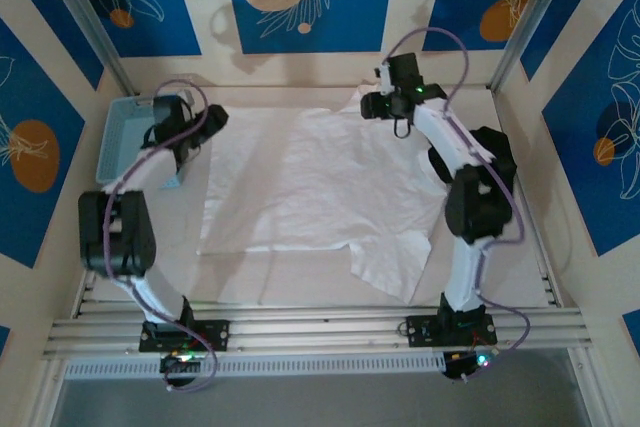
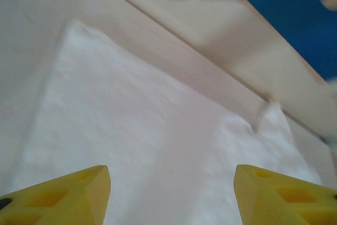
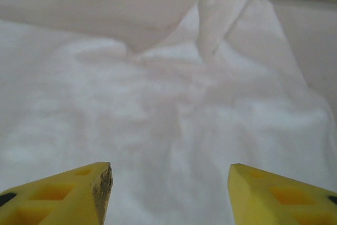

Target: Fold the inside-out t-shirt

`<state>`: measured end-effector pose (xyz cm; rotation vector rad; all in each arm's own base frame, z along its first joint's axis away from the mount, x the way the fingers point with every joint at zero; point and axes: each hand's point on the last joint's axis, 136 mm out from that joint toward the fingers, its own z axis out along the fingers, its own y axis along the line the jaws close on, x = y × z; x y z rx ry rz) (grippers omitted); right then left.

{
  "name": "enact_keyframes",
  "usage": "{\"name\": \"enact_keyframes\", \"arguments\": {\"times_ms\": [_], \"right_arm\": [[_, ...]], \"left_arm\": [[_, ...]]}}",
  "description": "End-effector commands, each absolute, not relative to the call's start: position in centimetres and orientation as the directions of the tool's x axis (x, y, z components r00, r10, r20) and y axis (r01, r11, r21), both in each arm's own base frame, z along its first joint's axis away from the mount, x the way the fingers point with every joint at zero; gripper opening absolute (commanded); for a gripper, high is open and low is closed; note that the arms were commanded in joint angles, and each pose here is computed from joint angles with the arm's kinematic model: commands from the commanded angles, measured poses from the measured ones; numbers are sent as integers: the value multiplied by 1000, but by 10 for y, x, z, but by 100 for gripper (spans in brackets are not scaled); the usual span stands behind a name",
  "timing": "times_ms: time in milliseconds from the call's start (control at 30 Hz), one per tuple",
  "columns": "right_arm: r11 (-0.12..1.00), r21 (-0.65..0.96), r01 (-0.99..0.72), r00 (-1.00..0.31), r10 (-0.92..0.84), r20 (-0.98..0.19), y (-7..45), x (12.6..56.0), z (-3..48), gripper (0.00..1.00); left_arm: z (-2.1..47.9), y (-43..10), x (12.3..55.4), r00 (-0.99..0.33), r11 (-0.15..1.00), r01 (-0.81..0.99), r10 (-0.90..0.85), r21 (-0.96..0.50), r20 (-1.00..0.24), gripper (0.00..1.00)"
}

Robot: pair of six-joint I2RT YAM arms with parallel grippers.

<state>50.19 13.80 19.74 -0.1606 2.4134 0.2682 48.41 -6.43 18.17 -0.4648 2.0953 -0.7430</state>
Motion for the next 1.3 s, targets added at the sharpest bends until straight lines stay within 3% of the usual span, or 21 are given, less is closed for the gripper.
{"name": "enact_keyframes", "arguments": {"times_ms": [0, 100, 200, 633, 1100, 1267], "right_arm": [[936, 337, -104, -867, 81, -492, 154, 439, 152, 60], [909, 415, -36, -927, 124, -353, 158, 394, 124, 60], [917, 398, 14, -950, 137, -281, 156, 370, 93, 60], [924, 376, 64, -994, 93, -58, 186, 353, 27, 56], [908, 418, -10, -1000, -5, -13, 230, 352, 21, 56], [916, 399, -43, -998, -18, -67, 225, 352, 47, 56]], "left_arm": [[151, -103, 440, -647, 690, -19, -560, -723, -517, 63], [118, -108, 398, -712, 696, -43, -525, -717, -466, 63], [87, -95, 371, -752, 772, -95, -470, -628, -463, 63], [22, -52, 333, -778, 775, -290, -533, -562, -334, 61], [27, -6, 335, -692, 757, -392, -617, -523, -374, 61], [38, -9, 334, -682, 750, -368, -619, -550, -389, 61]]}}
